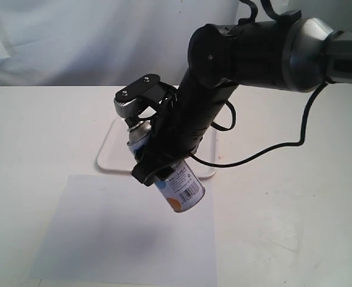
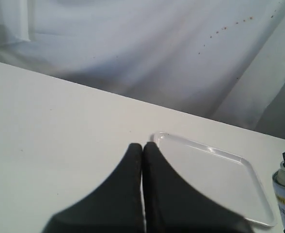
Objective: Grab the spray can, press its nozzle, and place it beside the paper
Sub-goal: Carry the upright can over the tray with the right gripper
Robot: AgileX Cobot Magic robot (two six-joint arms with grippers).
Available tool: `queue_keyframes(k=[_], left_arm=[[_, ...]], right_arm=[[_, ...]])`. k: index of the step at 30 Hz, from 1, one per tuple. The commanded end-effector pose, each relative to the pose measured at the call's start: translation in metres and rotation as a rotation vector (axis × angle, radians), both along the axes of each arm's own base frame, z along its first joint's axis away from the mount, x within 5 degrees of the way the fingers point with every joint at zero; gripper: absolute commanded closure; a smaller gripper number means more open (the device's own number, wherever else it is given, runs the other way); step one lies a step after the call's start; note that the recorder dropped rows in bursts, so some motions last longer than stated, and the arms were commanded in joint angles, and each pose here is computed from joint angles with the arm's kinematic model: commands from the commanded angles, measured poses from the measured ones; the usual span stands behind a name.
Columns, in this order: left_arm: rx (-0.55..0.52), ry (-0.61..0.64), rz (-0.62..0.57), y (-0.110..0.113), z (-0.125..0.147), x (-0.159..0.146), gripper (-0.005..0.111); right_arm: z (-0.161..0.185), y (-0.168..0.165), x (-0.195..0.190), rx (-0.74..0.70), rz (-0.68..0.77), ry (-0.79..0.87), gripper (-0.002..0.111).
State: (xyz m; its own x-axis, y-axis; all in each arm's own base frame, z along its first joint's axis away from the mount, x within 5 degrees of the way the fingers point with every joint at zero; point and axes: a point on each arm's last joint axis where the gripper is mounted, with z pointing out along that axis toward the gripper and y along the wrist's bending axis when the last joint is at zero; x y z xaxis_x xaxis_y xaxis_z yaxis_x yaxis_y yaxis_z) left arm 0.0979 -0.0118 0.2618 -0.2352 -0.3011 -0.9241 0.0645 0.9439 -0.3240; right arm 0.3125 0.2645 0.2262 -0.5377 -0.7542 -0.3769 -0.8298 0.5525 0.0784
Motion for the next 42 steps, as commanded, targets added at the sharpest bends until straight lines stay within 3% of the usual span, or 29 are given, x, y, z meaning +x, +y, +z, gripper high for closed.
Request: queue_keyframes(k=[1, 8, 15, 22, 29, 34, 42], left_arm=[[0.011, -0.028, 0.039, 0.004, 0.001, -0.001, 0.107], [0.129, -0.084, 0.137, 0.014, -0.001, 0.000, 0.107], [0.125, -0.018, 0.128, 0.014, -0.023, -0.001, 0.107], [0.180, -0.021, 0.100, 0.012, -0.023, -0.003, 0.107], [0.215, -0.148, 0.091, 0.009, -0.015, -0.021, 0.107], [0.214, -0.220, 0.074, 0.006, -0.021, -0.036, 0.107], [0.209, -0.213, 0.066, 0.005, -0.031, -0.038, 0.107]], right_arm=[[0.020, 0.002, 0.000, 0.089, -0.014, -0.046, 0.108], [0.034, 0.002, 0.003, 0.154, -0.039, -0.116, 0.108], [0.030, -0.006, 0.006, 0.259, -0.073, -0.107, 0.108], [0.033, -0.025, 0.003, 0.437, -0.120, -0.144, 0.108], [0.033, -0.039, 0.004, 0.469, -0.124, -0.170, 0.108], [0.039, -0.038, 0.012, 0.514, -0.132, -0.271, 0.108], [0.049, -0.037, 0.029, 0.631, -0.114, -0.490, 0.108]])
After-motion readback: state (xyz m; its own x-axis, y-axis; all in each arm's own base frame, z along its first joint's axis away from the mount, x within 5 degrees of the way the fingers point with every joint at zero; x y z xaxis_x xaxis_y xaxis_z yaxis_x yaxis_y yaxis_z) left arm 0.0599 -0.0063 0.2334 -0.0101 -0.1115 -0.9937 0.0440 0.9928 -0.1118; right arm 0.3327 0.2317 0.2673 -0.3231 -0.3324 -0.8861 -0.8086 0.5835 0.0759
